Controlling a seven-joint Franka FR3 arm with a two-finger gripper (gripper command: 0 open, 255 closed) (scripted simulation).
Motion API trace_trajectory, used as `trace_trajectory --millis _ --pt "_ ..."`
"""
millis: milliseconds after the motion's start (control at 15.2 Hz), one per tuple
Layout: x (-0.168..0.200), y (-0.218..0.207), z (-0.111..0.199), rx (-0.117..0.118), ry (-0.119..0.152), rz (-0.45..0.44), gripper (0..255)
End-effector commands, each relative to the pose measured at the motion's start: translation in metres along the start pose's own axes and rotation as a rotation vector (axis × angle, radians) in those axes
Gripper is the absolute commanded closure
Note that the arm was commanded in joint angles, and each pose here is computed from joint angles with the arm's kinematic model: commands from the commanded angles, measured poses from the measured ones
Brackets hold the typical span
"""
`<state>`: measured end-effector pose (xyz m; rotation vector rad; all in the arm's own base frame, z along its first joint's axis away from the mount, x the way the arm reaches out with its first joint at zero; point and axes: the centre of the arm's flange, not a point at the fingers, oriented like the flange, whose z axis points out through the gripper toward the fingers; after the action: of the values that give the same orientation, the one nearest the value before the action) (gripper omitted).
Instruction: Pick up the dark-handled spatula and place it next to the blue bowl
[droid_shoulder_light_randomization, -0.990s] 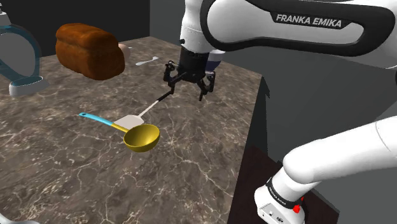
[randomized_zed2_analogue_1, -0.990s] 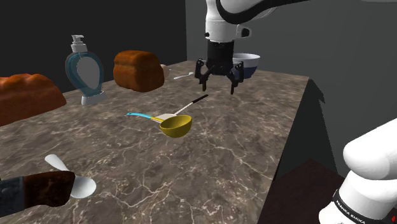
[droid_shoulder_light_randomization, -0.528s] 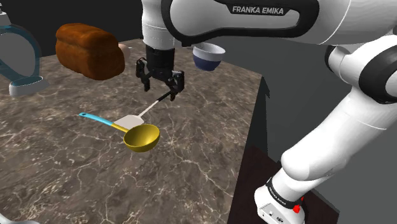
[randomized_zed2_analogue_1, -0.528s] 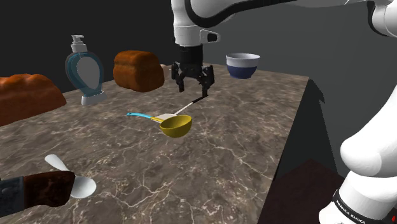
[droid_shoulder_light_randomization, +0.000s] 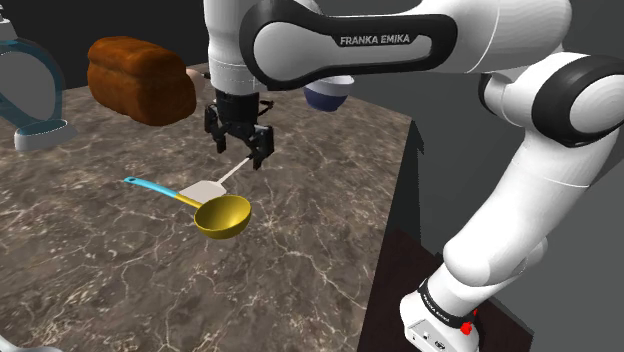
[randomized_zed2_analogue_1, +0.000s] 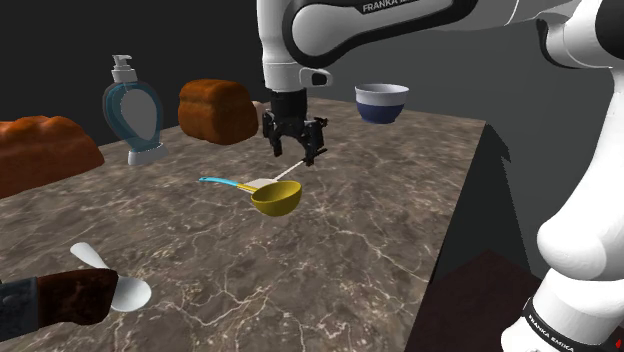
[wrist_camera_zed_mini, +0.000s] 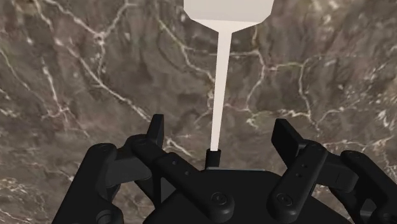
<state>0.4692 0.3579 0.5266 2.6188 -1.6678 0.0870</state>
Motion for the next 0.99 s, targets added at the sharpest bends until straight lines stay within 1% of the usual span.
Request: trace_trajectory --millis 0,528,594,924 --pt "-0.0002 -0.0001 0.0081 0.0 0.0 0.0 0" --pt "-0.0002 -0.0001 0.008 0.0 0.0 0.0 0" --pt "-0.0002 -0.0001 0.008 0.0 0.0 0.0 255" --pt "-0.0002 -0.0001 0.008 0.0 0.0 0.0 255"
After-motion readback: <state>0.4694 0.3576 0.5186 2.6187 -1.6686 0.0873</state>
